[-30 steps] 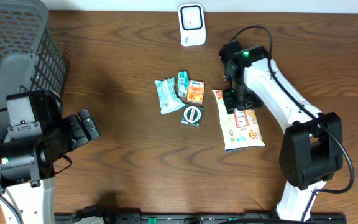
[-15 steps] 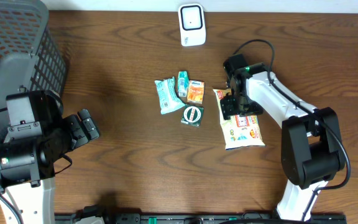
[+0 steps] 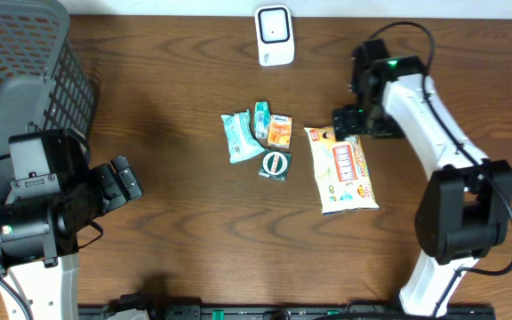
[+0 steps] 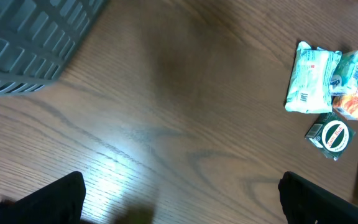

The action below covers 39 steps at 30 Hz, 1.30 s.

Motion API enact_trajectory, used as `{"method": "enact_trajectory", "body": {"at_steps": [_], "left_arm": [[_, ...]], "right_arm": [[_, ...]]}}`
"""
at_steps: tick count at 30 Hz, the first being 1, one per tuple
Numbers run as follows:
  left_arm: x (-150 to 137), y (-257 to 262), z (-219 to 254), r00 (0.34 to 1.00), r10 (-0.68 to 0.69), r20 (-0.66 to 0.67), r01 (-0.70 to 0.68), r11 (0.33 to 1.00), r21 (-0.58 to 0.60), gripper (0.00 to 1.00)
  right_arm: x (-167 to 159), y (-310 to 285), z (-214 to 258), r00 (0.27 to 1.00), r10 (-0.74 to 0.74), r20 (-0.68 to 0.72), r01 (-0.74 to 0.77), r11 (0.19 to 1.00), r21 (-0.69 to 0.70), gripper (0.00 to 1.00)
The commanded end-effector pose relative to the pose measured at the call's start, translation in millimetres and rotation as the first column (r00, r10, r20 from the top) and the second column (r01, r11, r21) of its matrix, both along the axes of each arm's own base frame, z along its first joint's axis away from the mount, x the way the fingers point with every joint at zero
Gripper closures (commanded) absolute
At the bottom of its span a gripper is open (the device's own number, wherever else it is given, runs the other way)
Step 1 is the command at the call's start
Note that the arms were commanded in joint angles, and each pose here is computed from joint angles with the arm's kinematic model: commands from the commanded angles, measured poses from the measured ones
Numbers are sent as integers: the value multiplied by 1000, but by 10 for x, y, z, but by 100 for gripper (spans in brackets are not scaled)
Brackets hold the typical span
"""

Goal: Scan the item barcode

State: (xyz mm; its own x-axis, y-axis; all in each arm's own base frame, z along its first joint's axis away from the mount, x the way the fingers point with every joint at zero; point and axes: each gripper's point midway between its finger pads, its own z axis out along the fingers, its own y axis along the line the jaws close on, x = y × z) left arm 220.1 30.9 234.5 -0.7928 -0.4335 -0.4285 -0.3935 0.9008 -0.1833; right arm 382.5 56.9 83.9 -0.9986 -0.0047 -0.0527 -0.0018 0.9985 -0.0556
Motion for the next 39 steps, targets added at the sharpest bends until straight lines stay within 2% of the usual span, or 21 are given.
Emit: {"method": "enact_trajectory", "body": {"at_steps": [1, 4, 10, 17, 24, 34, 39], "left_arm": [[-10, 39, -11, 1000, 21, -5, -21, 1000, 9, 3], [-10, 39, -11, 1000, 21, -5, -21, 1000, 9, 2], [-10, 39, -11, 1000, 21, -5, -21, 1000, 9, 2], [-10, 39, -11, 1000, 21, -5, -21, 1000, 9, 3], [-10, 39, -11, 1000, 21, -5, -21, 1000, 9, 3], [-10, 39, -11, 1000, 21, -5, -21, 1000, 9, 2], [-10, 39, -11, 1000, 21, -5, -21, 1000, 9, 2]], "right_arm": [[27, -319, 44, 1000, -22, 7, 22, 1000, -12, 1], [3, -508, -3, 997, -83, -8, 83, 996, 23, 1], [21, -531, -41, 993, -118, -17, 119, 967, 224, 1], [-57, -641, -216, 986, -161, -40, 166, 952, 256, 1], [-169, -135, -370, 1000, 15, 3, -14, 849, 528, 1], [-444, -87, -696, 998, 12, -56, 20, 841, 541, 1], [-614, 93, -854, 998, 24, -63, 19, 793, 609, 4]]}}
